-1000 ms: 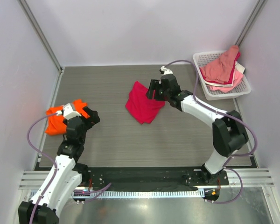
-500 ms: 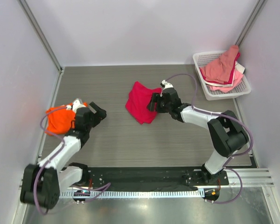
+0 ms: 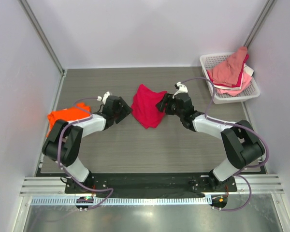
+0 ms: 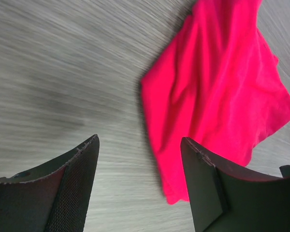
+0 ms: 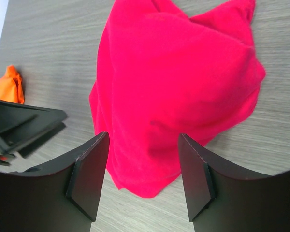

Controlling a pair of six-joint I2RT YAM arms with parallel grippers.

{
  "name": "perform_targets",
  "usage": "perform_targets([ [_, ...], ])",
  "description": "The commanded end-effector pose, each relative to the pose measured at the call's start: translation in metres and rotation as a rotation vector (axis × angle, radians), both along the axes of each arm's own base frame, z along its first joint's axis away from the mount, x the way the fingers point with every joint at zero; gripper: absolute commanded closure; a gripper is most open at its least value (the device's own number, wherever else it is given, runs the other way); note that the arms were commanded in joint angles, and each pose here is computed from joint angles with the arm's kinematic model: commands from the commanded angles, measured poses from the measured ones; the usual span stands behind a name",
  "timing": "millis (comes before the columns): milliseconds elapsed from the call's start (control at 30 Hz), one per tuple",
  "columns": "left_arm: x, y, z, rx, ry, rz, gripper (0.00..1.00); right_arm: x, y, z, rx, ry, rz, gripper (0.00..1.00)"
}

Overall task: Fold and stack the t-shirts
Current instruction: Flatten the tshirt out

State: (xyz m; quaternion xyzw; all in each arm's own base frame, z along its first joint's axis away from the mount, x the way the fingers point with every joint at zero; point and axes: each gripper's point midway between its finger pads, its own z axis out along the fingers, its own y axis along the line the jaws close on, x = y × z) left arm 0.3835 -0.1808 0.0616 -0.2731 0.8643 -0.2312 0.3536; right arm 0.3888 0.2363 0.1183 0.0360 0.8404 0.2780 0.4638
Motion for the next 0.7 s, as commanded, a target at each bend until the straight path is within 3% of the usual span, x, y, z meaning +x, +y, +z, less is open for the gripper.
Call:
perform_targets([
  [0, 0.022, -0.019, 0.017, -0.044, -0.055, 0.022, 0.31, 0.010, -0.002, 0.029, 0.064, -0.082, -0.033, 0.36],
  [133, 0.033, -0.027, 0.005, -0.043, -0.032, 0.030, 0.34, 0.008, -0.003, 0.033, 0.075, -0.096, -0.035, 0.36],
  [300, 0.045, -0.030, -0.013, -0.021, 0.002, 0.047, 0.57, 0.006, -0.005, 0.034, 0.083, -0.104, -0.038, 0.36],
  [333, 0.051, -0.032, -0.010, -0.024, -0.008, 0.047, 0.66, 0.006, -0.005, 0.034, 0.085, -0.103, -0.040, 0.36],
  [433, 0.057, -0.033, -0.018, -0.009, 0.002, 0.050, 0.81, 0.006, -0.006, 0.033, 0.086, -0.100, -0.041, 0.36],
  [567, 0.068, -0.035, -0.019, 0.004, 0.002, 0.056, 0.86, 0.006, -0.007, 0.033, 0.088, -0.101, -0.045, 0.36],
  [600, 0.070, -0.037, -0.019, 0.007, -0.001, 0.053, 0.89, 0.006, -0.007, 0.034, 0.091, -0.105, -0.044, 0.36],
  [633, 0.070, -0.035, -0.023, 0.024, 0.009, 0.052, 0.99, 0.005, -0.006, 0.034, 0.090, -0.104, -0.043, 0.36],
  [667, 0.072, -0.034, -0.022, 0.031, 0.009, 0.054, 1.00, 0.005, -0.007, 0.034, 0.091, -0.105, -0.043, 0.37],
])
